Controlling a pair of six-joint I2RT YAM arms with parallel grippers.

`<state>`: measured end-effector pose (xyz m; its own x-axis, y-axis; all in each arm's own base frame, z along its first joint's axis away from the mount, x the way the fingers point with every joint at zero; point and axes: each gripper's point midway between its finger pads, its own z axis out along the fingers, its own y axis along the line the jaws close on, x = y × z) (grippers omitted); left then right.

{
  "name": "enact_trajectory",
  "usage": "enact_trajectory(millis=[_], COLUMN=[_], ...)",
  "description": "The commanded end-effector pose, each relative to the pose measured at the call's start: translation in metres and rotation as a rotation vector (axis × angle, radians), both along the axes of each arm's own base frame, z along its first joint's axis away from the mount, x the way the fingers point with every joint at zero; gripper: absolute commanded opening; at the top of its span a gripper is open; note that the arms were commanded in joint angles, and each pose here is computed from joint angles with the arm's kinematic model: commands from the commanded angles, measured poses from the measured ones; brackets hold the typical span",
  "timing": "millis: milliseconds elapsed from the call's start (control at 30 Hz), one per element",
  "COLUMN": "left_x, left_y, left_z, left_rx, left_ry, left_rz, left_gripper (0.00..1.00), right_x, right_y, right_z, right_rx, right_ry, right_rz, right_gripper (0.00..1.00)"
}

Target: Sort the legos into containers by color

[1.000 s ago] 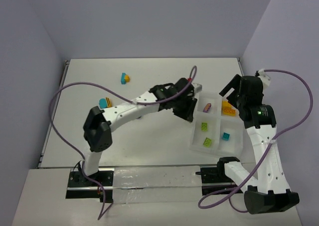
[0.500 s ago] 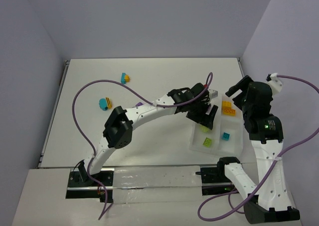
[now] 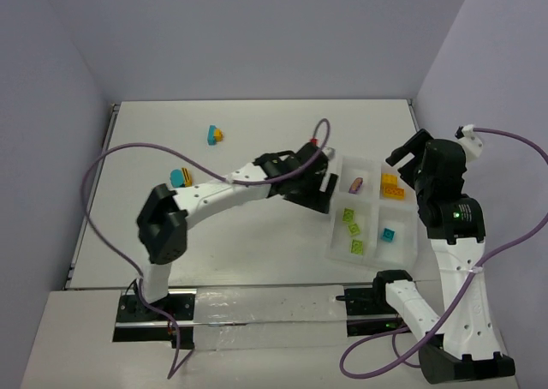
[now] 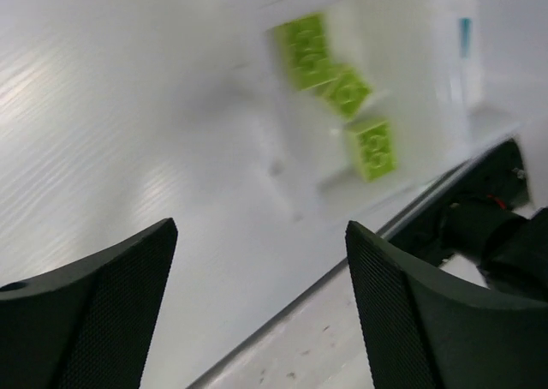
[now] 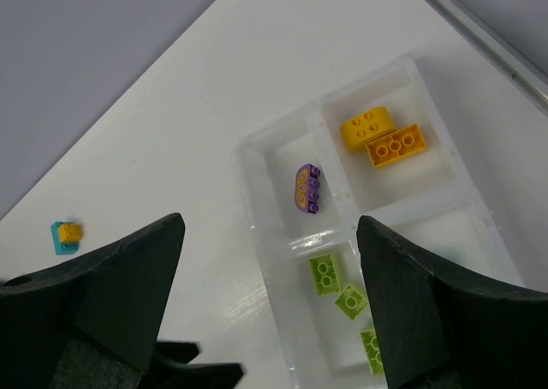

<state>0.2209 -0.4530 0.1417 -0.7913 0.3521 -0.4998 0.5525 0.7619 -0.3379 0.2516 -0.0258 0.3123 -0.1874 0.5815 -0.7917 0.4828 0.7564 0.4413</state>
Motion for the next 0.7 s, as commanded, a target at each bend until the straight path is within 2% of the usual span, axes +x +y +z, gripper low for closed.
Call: enact_trajectory(millis=[0,67,133,233,333,400,600,667], left_x=[0.056,0.063,0.067,0.077,0.089,0.093,0.127,0.135], left_y=[0.1,0.14,0.176,0.204,0.228,0.235,0.21,0.211], left_z=[0.02,0.0,-0.019,-0.028,-0.04,-0.052,-0.046,-0.053], left_rx=[0.056,0.104,0.182,0.255,0.325,0.373,0.279,0.297], left_ry=[-0.111,-0.091,-0.078,-0.07,-0.012,0.017,-0.002,0.013], left_rz=[0.381,0.473,0.532,0.613,0.766,0.831,0.905,0.943], left_gripper=[0.85,0.87,0.94,0.96,0.86,0.83,0.7,0.68], right_x=[0.007,0.009,0.011,0.012,0.013,0.014,0.014,0.015], right_y=[0.0,0.002,0.004,0.007,0.01,0.012,0.014,0.015], right_z=[0.007,0.004,0.001,-0.002,-0.003,-0.004,-0.009,-0.01], right_rx=[0.004,0.008,0.012,0.018,0.027,0.031,0.036,0.033], right_ry=[-0.048,-0.04,-0.033,-0.029,-0.026,-0.025,0.0,0.009], right_rz=[0.0,0.011,0.022,0.035,0.049,0.06,0.075,0.08], right_gripper=[0.89,0.89,0.88,0.88,0.88,0.88,0.88,0.88])
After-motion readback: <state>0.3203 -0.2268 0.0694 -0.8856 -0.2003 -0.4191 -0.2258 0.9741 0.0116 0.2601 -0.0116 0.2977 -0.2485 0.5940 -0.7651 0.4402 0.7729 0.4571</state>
